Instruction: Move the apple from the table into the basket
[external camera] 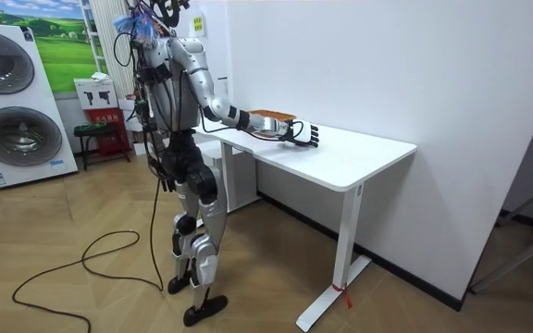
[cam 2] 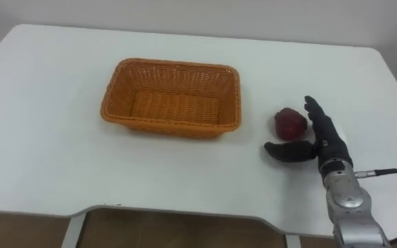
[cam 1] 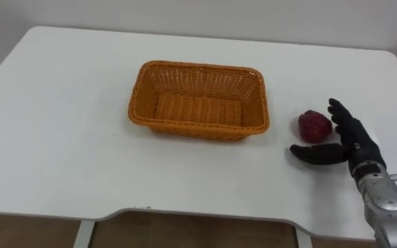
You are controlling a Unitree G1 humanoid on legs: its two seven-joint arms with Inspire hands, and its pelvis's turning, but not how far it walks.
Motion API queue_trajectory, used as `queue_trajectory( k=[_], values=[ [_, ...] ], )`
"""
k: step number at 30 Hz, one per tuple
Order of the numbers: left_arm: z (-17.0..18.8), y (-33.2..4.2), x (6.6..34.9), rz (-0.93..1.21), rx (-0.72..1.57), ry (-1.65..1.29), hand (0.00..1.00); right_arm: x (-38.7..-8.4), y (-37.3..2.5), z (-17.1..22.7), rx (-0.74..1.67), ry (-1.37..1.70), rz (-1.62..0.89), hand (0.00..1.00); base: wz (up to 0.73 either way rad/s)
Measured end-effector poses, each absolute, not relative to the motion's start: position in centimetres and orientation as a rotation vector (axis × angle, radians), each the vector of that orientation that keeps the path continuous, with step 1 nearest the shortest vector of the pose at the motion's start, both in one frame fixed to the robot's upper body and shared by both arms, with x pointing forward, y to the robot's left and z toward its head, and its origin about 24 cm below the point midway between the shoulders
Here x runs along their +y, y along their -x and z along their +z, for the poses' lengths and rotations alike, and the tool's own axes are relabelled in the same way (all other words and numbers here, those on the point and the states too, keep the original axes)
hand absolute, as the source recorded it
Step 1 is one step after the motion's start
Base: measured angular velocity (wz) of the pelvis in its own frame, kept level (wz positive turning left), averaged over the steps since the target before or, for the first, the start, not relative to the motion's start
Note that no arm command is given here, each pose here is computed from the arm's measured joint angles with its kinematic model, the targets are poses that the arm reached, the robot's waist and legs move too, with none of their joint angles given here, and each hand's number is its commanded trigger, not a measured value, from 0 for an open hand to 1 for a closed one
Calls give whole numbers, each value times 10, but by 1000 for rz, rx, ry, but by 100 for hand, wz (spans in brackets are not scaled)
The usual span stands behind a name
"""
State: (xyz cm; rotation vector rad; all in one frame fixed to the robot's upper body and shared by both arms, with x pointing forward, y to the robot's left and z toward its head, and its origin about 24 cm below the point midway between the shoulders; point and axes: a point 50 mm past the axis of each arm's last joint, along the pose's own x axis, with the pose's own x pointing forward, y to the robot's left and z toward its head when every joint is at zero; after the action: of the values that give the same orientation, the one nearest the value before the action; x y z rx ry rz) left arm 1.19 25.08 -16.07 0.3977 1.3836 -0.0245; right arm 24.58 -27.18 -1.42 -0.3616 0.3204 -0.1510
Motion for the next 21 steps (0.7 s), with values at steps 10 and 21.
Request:
queue_trajectory(
  k=[10,21],
  values=[
    [-161,-7,251,-26,1396,-393,0,-280,-246,-9,322,460,-155,100,1],
    [-161,-6,252,-21,1399,-390,0,-280,-247,-9,318,462,-155,100,0]
  ],
)
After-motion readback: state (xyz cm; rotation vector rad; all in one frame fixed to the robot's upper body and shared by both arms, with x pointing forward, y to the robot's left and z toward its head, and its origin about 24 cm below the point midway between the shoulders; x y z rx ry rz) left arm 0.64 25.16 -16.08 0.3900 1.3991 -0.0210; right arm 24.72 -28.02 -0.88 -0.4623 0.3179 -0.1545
